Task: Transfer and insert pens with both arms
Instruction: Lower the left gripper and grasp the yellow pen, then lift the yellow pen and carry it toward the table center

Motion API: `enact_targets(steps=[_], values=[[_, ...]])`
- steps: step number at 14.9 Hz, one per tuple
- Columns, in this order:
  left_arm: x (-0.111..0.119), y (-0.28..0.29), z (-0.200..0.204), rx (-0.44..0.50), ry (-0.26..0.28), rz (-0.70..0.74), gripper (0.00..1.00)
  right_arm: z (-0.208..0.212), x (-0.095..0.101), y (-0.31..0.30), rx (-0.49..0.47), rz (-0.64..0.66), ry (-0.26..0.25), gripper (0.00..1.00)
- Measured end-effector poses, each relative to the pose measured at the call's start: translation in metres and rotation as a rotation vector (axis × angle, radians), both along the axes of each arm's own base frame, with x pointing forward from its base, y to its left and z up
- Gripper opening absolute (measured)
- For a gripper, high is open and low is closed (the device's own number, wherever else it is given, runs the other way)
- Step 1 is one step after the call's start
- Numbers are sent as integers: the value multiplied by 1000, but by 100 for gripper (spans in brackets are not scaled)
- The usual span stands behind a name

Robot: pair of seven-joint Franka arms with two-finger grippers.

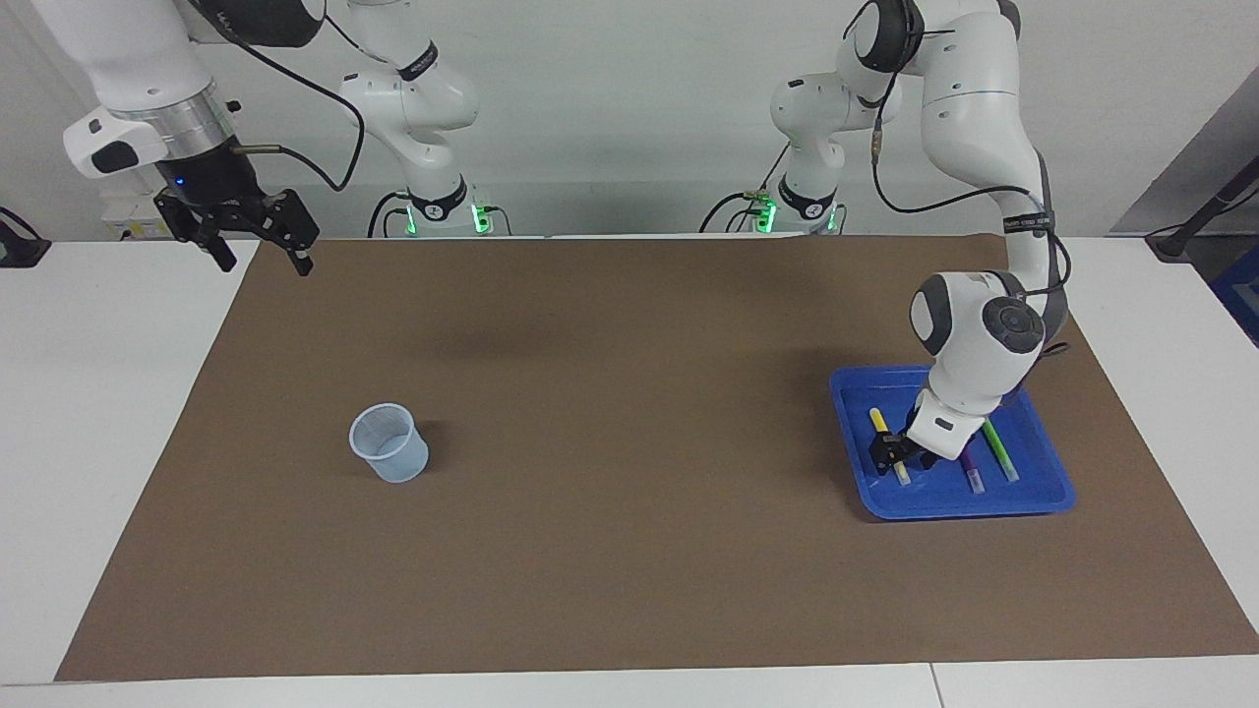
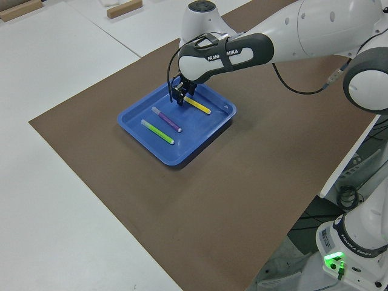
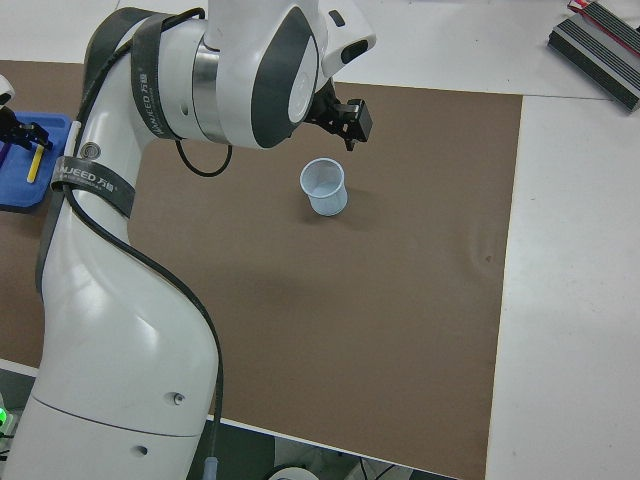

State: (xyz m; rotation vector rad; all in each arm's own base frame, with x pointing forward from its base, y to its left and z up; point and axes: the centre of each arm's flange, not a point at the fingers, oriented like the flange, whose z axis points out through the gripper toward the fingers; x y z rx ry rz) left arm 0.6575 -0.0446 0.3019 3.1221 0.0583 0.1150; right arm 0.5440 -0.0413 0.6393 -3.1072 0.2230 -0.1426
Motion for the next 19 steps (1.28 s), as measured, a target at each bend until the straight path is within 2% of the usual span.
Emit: enact_targets(steps=[1, 2, 3, 5, 11, 19], values=[[0, -2, 1, 0, -1, -1, 44, 0, 0, -2, 0, -4, 0, 100], [0, -4, 2, -1, -1, -3, 34, 0, 0, -4, 0, -8, -1, 100], [0, -4, 2, 0, -1, -2, 33, 0, -1, -7, 0, -12, -1, 100], [0, -5, 2, -1, -1, -3, 19, 0, -1, -11, 0, -21, -1, 100], [-1, -4, 2, 1, 3, -2, 18, 1, -3, -30, 0, -55, -3, 100], [6, 0, 26, 15, 57, 3, 18, 2, -4, -32, 0, -59, -4, 100]])
